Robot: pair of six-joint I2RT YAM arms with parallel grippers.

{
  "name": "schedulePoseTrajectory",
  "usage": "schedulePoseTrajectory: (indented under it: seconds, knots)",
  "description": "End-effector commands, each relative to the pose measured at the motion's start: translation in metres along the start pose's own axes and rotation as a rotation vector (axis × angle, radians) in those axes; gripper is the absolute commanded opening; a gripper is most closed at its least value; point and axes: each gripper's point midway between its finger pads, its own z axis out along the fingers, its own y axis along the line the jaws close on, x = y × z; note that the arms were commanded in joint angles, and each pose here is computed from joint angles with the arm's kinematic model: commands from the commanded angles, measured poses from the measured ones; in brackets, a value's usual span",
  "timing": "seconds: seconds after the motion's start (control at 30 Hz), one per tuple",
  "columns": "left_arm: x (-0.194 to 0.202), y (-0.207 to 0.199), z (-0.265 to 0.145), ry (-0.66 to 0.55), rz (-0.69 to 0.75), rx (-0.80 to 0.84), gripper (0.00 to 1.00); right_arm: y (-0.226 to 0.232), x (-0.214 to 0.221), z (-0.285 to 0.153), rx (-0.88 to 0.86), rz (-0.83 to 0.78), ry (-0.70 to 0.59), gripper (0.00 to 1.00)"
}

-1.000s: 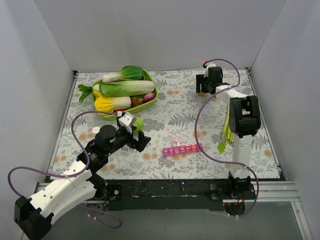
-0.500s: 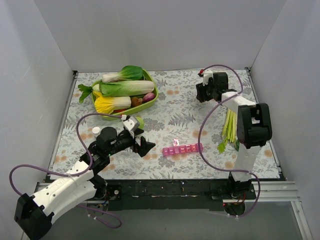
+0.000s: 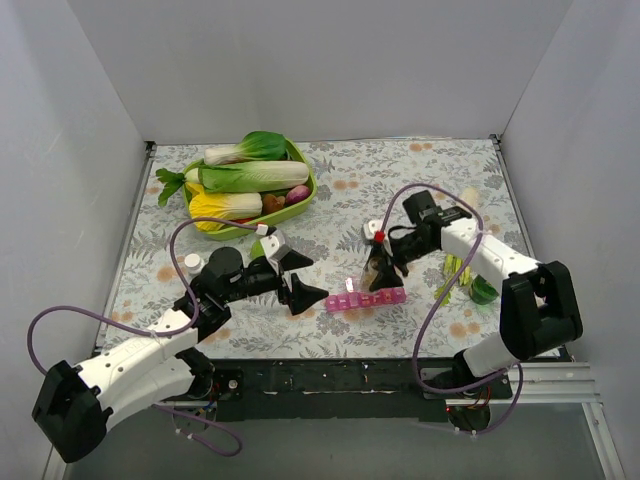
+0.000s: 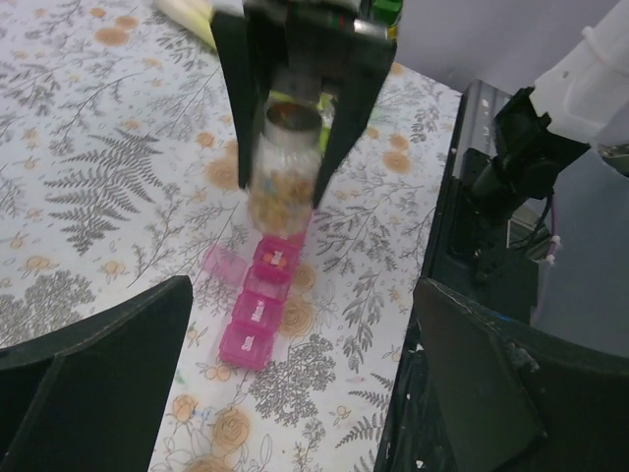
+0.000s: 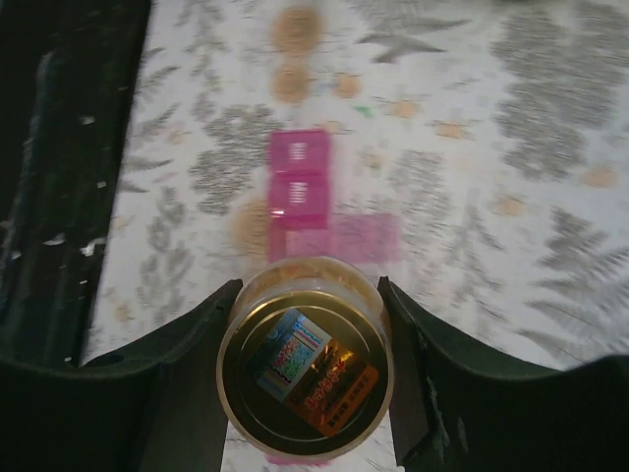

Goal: Sort the pills into containers

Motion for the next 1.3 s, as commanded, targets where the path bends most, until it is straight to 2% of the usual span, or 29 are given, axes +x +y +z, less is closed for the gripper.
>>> schedulePoseTrajectory:
  seconds: [0.0, 0.07, 0.23, 0.43, 0.53, 0.57, 0.67, 0.9, 1.0, 1.13, 1.2, 1.27]
  knots:
    - [-0.027, -0.026, 0.005, -0.065, 0.080, 0.103, 0.96, 0.075, 0.003, 0.025, -0.200, -0.066, -0.048, 0.15]
    - [-0.017, -0.024, 0.004, -0.037, 0.066, 0.087, 0.96, 0.090, 0.012, 0.038, -0.229, -0.111, 0.005, 0.15]
    - [-0.013, -0.023, -0.013, -0.066, 0.058, 0.035, 0.96, 0.113, 0.039, 0.060, -0.265, -0.178, 0.113, 0.18]
    - [-0.009, -0.024, -0.019, -0.062, 0.034, 0.019, 0.96, 0.098, 0.057, 0.076, -0.180, -0.224, 0.205, 0.26]
    - [-0.004, -0.022, -0.017, -0.045, 0.016, 0.019, 0.96, 0.098, 0.060, 0.076, -0.182, -0.195, 0.218, 0.49]
    - [-0.001, -0.022, -0.015, -0.035, 0.009, 0.020, 0.96, 0.100, 0.059, 0.075, -0.184, -0.196, 0.214, 0.65]
    - [0.003, -0.021, -0.013, -0.020, -0.002, 0.025, 0.95, 0.103, 0.054, 0.071, -0.184, -0.207, 0.202, 0.90]
    - [0.014, -0.032, -0.004, 0.023, 0.027, 0.074, 0.95, 0.103, 0.035, 0.042, -0.141, -0.247, 0.174, 0.94]
    - [0.024, -0.041, 0.005, 0.068, 0.082, 0.120, 0.94, 0.084, 0.017, 0.015, -0.034, -0.257, 0.104, 0.94]
    - [0.042, -0.053, 0.022, 0.135, 0.222, 0.187, 0.93, 0.028, -0.010, -0.033, 0.279, -0.213, -0.008, 0.96]
    - [0.052, -0.055, 0.033, 0.171, 0.313, 0.224, 0.93, 0.017, -0.014, -0.041, 0.351, -0.075, -0.063, 0.97]
    - [0.068, -0.053, 0.042, 0.219, 0.358, 0.251, 0.94, 0.020, -0.004, -0.035, 0.304, -0.020, -0.076, 0.96]
